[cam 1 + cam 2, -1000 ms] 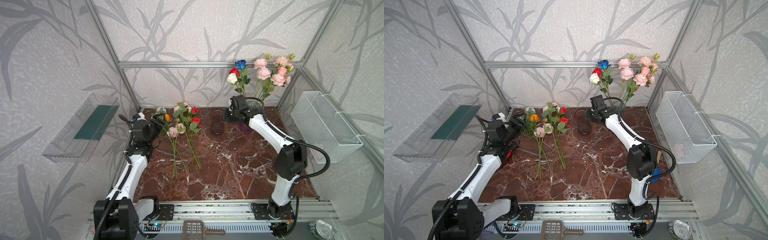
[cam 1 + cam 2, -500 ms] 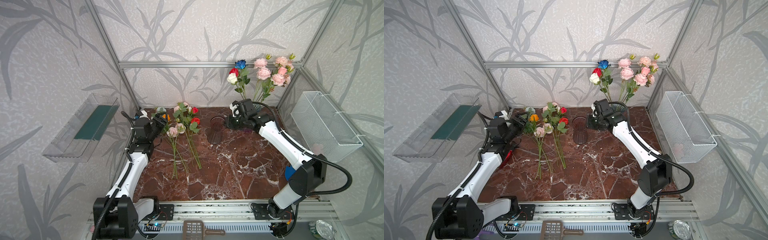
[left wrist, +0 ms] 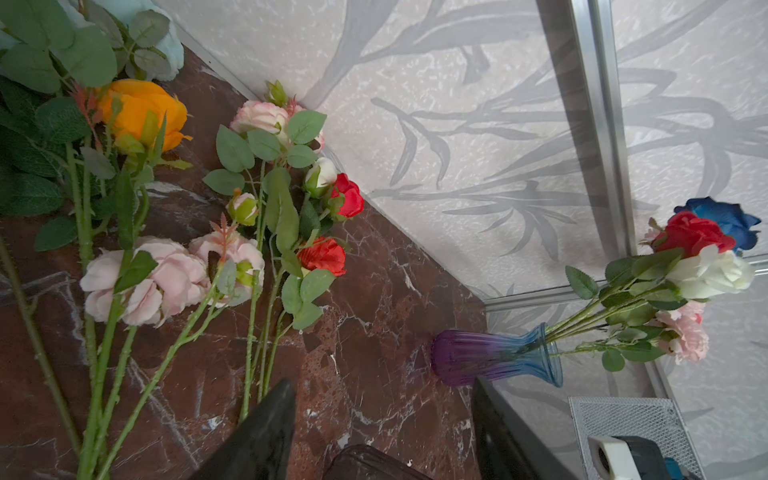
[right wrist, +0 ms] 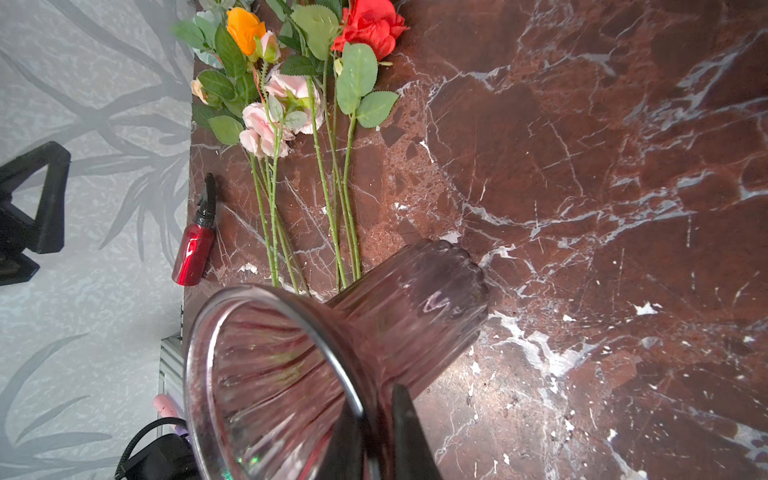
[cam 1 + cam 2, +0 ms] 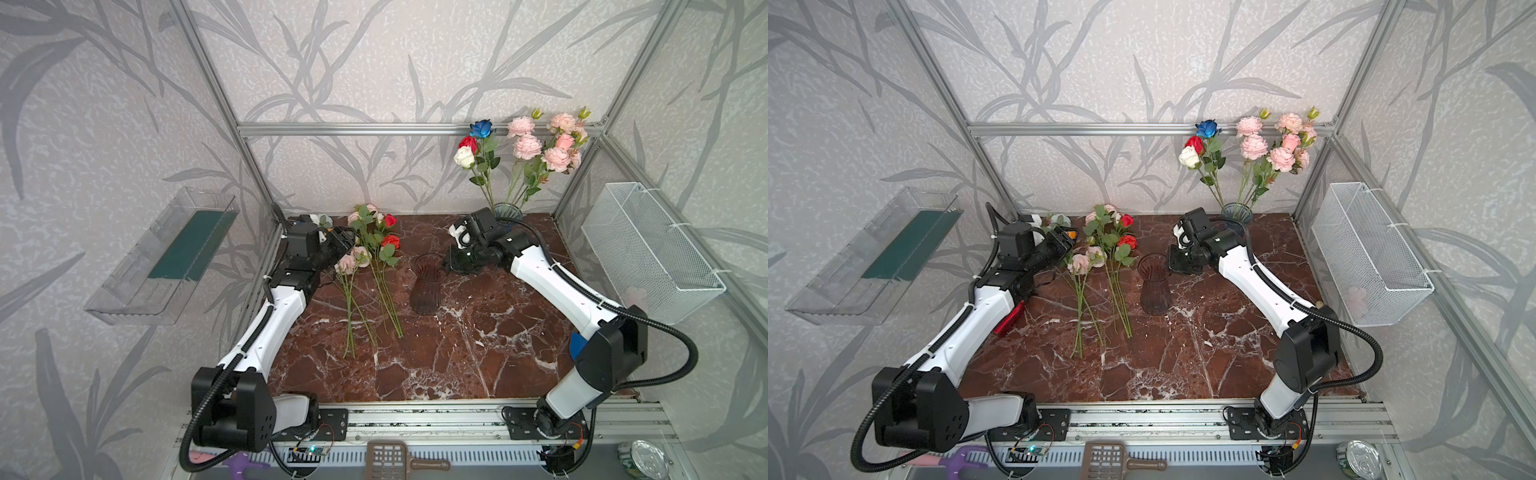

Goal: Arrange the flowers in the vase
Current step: 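Move the mauve vase with the right gripper nearer the robot, then release the mauve vase with the right gripper while the left reaches to the roses, then grasp pink rose stems with the left gripper while the right withdraws, then lift the pink rose stems with the left gripper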

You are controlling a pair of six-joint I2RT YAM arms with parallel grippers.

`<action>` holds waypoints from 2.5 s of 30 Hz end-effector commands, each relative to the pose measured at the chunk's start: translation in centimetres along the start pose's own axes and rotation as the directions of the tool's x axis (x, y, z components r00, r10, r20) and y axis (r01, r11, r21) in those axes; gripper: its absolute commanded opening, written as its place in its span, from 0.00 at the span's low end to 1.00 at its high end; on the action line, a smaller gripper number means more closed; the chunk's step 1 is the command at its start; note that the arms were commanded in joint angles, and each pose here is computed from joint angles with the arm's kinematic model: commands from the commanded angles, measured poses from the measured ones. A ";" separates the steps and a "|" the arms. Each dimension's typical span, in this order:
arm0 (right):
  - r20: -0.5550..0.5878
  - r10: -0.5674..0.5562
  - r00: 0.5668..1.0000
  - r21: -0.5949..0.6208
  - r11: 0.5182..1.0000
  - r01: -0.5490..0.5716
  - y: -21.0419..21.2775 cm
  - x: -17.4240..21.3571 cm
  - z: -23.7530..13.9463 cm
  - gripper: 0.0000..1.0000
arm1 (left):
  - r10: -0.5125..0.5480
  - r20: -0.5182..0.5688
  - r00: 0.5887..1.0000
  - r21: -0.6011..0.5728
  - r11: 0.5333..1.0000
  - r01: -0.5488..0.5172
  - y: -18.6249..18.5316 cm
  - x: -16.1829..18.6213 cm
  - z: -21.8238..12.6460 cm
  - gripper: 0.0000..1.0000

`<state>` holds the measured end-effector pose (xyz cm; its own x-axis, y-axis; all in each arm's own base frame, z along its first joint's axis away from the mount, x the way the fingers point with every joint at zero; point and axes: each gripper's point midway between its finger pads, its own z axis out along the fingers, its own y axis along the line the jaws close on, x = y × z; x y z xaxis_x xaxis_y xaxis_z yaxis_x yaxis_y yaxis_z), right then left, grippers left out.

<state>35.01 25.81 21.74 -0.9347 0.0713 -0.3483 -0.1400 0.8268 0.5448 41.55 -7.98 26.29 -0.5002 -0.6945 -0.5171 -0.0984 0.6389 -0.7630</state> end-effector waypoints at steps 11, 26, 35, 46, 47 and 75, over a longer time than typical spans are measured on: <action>0.060 -0.056 0.997 -0.098 0.993 0.062 2.9 -1.9 -0.8 0.25 | 0.061 -0.043 0.997 -0.057 0.996 -0.063 0.7 0.2 0.6 0.67; 0.318 -0.179 0.931 0.020 0.983 0.182 2.5 -2.3 -9.5 0.42 | 0.233 -0.376 0.897 -0.313 0.879 -0.360 6.7 4.4 5.2 0.56; 0.444 -0.180 0.878 0.001 0.980 0.201 0.7 0.3 -12.0 0.45 | 0.318 -0.649 0.691 -0.444 0.580 -0.683 12.6 7.1 7.0 0.49; 0.431 -0.127 0.893 -0.025 0.988 0.152 -2.2 1.7 -11.3 0.46 | 0.268 -0.758 0.594 -0.412 0.509 -0.755 16.7 10.0 8.8 0.44; 0.431 -0.123 0.894 -0.027 0.989 0.149 -2.3 1.7 -11.3 0.46 | 0.267 -0.762 0.590 -0.405 0.515 -0.755 16.8 10.2 9.0 0.42; 0.471 -0.097 0.877 -0.064 0.988 0.143 -1.9 0.5 -12.6 0.46 | 0.440 -0.474 0.763 -0.203 0.788 -0.581 2.9 6.7 4.9 0.02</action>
<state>30.41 17.03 27.67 -0.6933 0.2219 -0.6857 -0.2575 0.8123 0.5233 42.58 -11.26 17.84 -0.8467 -0.0815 -0.5257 0.0030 0.9875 -0.1579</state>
